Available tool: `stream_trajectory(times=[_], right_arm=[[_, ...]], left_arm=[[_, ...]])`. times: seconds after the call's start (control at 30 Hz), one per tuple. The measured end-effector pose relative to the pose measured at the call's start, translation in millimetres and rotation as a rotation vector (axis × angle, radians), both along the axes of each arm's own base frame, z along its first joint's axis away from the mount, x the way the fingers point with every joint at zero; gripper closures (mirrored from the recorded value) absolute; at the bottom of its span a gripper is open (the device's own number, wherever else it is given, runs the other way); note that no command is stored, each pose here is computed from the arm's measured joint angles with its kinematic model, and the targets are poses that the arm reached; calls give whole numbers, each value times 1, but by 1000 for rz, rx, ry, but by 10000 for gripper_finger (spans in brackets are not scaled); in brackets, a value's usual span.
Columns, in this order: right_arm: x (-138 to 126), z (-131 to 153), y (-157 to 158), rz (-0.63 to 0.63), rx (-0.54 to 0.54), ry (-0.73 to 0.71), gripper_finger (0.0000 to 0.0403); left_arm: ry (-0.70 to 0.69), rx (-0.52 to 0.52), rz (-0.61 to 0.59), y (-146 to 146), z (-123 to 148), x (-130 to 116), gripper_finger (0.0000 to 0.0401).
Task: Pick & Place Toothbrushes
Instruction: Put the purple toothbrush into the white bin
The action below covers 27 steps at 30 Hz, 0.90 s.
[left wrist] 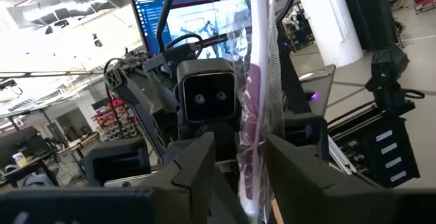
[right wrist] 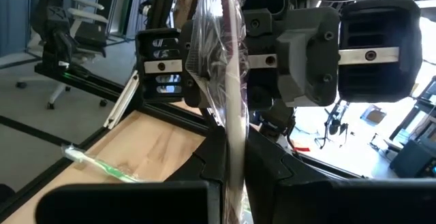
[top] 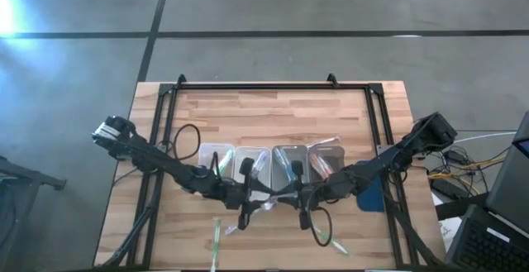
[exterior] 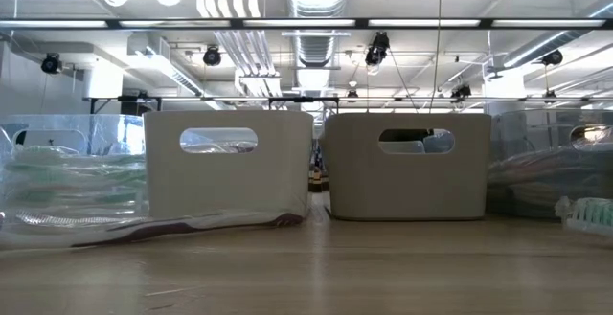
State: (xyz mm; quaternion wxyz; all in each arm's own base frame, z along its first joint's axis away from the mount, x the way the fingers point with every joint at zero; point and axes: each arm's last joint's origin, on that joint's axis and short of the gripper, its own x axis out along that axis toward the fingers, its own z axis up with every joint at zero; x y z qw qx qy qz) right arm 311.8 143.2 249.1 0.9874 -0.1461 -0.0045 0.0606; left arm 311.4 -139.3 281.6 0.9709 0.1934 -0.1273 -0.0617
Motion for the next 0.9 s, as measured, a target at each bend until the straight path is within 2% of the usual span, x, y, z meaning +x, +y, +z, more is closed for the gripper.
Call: stream_trajectory(times=[0.13,0.37,0.5,0.9], right_arm=[[0,0,0,-3,2,1,380],[0,0,-1,-7,-3,4,379],[0,-1,-1,-8,18,15,367],[-1,0,-1,-9,39,24,290]], left_arm=[[2,1,0,0,-1,0,289],[13,2,-3,0,-2,0,379],[17,3,-3,0,-3,0,379],[41,18,-3,0,-5,1,379]])
